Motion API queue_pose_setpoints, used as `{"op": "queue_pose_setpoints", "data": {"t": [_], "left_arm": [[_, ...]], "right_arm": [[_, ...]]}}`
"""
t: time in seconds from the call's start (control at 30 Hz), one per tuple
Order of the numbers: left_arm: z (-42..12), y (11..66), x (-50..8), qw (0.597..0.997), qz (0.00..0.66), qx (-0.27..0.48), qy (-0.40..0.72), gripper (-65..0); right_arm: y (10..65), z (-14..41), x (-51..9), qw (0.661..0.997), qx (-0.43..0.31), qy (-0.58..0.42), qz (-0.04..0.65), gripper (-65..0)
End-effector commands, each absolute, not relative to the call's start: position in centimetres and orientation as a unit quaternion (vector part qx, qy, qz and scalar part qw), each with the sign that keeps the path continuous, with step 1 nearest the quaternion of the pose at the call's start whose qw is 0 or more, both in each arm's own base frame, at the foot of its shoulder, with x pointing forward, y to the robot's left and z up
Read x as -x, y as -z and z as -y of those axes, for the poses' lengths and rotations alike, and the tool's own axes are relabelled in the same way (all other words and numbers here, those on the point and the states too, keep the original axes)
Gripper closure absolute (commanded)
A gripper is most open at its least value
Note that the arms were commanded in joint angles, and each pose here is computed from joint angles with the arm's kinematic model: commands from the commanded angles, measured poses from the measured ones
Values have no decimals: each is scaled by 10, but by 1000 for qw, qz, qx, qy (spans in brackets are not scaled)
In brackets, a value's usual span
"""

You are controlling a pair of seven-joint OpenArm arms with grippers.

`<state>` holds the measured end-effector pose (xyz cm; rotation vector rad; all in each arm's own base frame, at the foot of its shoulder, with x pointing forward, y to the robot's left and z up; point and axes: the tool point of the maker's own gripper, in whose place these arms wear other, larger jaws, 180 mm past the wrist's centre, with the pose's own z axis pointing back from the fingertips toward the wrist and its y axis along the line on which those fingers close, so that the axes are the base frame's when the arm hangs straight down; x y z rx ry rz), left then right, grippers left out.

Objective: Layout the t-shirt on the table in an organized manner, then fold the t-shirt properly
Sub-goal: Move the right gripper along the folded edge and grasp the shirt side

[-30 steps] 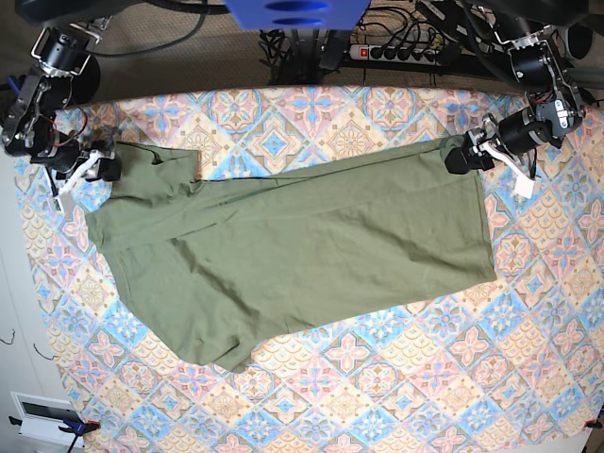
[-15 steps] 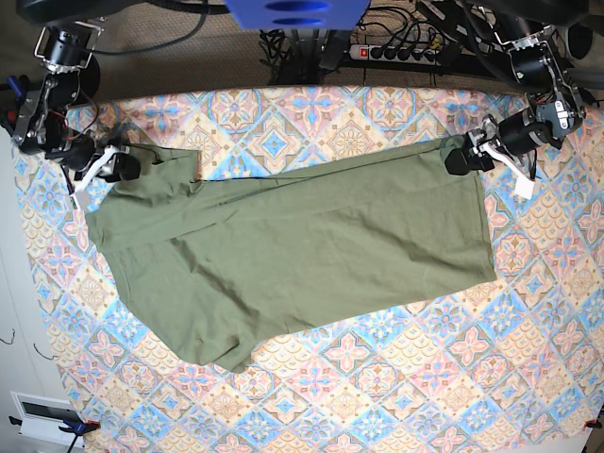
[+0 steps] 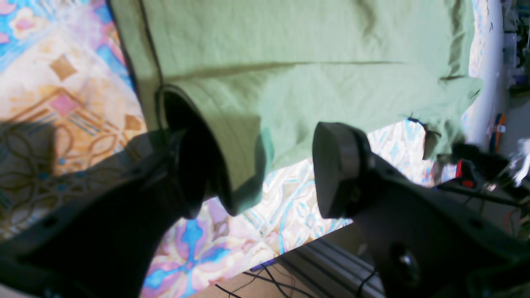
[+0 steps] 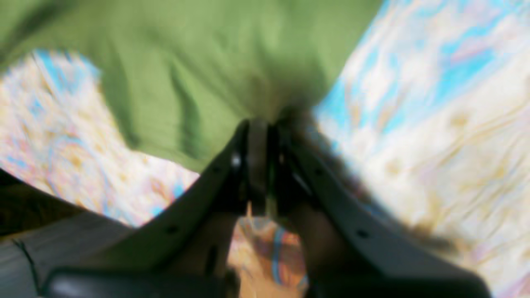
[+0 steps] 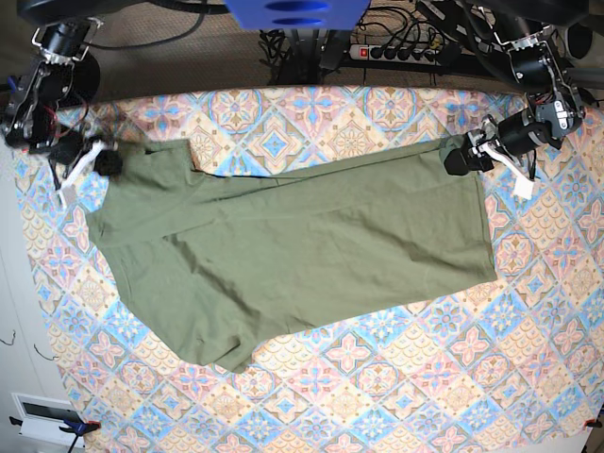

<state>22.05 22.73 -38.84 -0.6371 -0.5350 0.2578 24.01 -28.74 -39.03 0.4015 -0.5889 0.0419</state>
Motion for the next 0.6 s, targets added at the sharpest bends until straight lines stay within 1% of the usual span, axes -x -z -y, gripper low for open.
{"op": "queue_pose_setpoints", "data": {"t": [0.0,0.13,0.27,0.43,0.57], "left_arm": [[-232,377,-229,902,280,308,-117,-383],[-231,377,-228,901,279,309,-117,-383],[-227,378,-228,899,279,314,-120,-383],[-226,378,-228,899,279,315,-121,-383],[-227,378,-228,899,279,314,-120,-383]], "right_arm": [[354,290,-274,915,-197,-37,351,-22],[318,288,-315,891,-198,-49,407,-22],[296,265,-356,864,-224,-49,449,-22],[292,228,-398,865,-238,-100,430,-22],[308,212,-404,878,-227,-110,406,-22]]}}
